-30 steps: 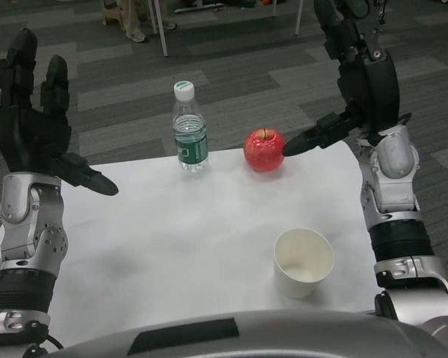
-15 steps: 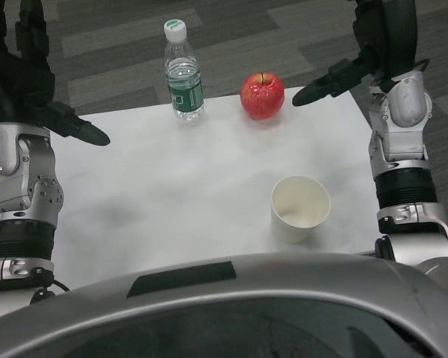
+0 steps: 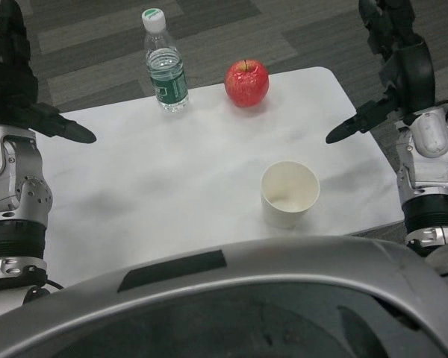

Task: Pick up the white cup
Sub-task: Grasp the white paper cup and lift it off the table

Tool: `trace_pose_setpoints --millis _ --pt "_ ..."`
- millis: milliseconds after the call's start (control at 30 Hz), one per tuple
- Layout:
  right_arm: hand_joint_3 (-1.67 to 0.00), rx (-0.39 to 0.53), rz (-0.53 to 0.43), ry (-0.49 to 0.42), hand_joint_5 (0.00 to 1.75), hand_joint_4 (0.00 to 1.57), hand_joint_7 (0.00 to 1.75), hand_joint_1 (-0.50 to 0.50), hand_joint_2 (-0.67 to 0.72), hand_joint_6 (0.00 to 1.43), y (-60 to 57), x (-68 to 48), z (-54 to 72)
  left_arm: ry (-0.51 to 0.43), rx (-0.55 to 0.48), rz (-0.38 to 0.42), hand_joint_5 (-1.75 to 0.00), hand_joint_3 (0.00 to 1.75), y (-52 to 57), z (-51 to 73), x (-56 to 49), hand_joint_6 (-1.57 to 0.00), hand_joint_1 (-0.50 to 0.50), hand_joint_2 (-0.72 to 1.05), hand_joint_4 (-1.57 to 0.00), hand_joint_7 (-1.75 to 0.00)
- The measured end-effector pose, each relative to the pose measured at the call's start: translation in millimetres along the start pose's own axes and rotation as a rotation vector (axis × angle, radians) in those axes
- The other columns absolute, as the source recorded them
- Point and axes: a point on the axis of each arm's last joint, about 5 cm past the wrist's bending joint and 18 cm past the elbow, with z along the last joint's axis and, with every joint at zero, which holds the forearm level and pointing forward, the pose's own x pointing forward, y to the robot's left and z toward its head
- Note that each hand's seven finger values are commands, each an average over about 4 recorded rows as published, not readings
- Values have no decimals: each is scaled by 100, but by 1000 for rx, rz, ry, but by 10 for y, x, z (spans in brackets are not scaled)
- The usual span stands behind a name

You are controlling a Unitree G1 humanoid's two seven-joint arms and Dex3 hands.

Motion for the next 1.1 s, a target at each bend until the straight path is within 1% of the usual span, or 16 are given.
trace_pose_setpoints --millis 100,233,300,367,467,533,600,700,833,967,1100 --pt "-8 -2 -9 27 0 0 14 -46 28 0 -19 -50 -28 2 -1 -2 -21 9 -4 -5 18 0 -37 -55 0 -42" --pt "-8 8 -7 88 0 0 14 -46 22 0 -4 -150 -101 5 0 0 -21 9 1 -10 16 0 -37 -55 0 -42" --pt "-8 19 17 123 0 0 14 -46 25 0 28 -196 -147 6 0 0 -21 9 1 -12 18 0 -37 -55 0 -42" --pt "-12 33 51 166 0 0 14 -46 28 0 73 -244 -203 5 -1 -2 -21 9 -3 -10 25 0 -37 -55 0 -42" --pt "-14 51 106 237 0 0 14 -46 28 0 143 -324 -289 3 -1 -7 -21 9 -12 -9 36 0 -37 -55 0 -42" --pt "-14 58 132 271 0 0 14 -46 28 0 169 -367 -327 2 -2 -11 -21 9 -21 -8 45 0 -37 -55 0 -42" --pt "-16 61 151 292 0 0 14 -46 28 0 185 -394 -350 2 -3 -14 -21 9 -26 -7 50 0 -37 -55 0 -42" --pt "-16 56 186 325 0 0 14 -47 33 0 191 -430 -377 2 -3 -15 -21 9 -29 -8 52 0 -37 -55 0 -42" --pt "-16 48 234 356 0 0 14 -46 28 0 194 -474 -393 2 -3 -18 -21 9 -33 -8 55 0 -37 -55 0 -42" --pt "-16 37 281 389 0 0 14 -46 34 0 174 -532 -397 2 -3 -23 -21 9 -43 -10 61 0 -37 -55 0 -42" --pt "-16 24 339 401 0 0 14 -46 28 0 160 -534 -391 4 -4 -27 -21 9 -51 -13 62 0 -37 -55 0 -42"
